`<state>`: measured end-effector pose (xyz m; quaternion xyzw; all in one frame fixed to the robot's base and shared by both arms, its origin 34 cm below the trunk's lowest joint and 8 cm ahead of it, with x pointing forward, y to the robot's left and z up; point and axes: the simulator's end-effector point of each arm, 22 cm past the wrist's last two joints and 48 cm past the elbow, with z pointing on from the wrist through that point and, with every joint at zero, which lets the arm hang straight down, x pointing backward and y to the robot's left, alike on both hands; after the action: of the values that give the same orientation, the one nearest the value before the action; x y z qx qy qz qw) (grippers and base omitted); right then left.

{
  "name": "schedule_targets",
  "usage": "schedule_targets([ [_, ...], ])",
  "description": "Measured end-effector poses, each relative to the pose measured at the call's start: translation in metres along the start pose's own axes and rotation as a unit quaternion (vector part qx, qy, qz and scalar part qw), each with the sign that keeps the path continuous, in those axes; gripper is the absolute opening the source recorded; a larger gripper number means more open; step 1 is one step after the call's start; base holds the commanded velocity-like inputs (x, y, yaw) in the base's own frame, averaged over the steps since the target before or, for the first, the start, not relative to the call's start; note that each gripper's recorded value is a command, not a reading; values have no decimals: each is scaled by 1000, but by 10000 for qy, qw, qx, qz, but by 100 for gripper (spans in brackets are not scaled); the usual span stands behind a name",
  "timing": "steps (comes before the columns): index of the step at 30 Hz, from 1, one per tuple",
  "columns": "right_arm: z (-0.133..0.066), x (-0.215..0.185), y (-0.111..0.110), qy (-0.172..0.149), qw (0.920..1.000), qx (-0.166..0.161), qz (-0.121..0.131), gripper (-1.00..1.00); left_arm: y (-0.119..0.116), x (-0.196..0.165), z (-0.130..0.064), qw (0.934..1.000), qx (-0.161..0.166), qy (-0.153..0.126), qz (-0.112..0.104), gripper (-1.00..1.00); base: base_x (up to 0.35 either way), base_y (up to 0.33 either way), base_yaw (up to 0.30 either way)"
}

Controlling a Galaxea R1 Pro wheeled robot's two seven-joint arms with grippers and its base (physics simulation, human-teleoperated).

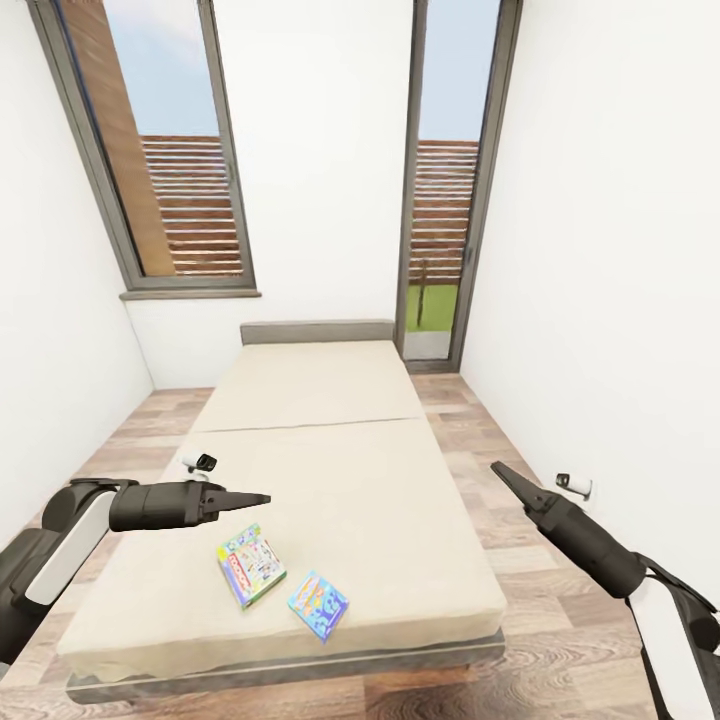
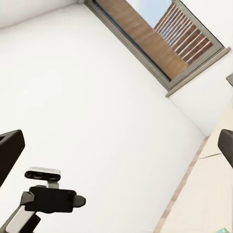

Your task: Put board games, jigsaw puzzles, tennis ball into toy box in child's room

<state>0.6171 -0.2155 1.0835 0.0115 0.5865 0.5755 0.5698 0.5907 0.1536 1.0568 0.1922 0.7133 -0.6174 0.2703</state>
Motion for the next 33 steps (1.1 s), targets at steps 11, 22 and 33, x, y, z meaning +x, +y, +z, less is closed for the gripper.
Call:
schedule_targets([
  [11, 7, 31, -8, 314, 9991, 41, -267, 100, 4, 8, 2, 10000, 24, -1, 86, 100, 0, 0, 80],
  [22, 1, 36, -12, 284, 9989, -13, -375, 100, 9, 16, 2, 9998, 37, -20, 176, 100, 0, 0, 90],
  [33, -6, 42, -17, 254, 9986, -65, -450, 100, 14, 26, 4, 9996, 62, -34, 269, 100, 0, 0, 90],
])
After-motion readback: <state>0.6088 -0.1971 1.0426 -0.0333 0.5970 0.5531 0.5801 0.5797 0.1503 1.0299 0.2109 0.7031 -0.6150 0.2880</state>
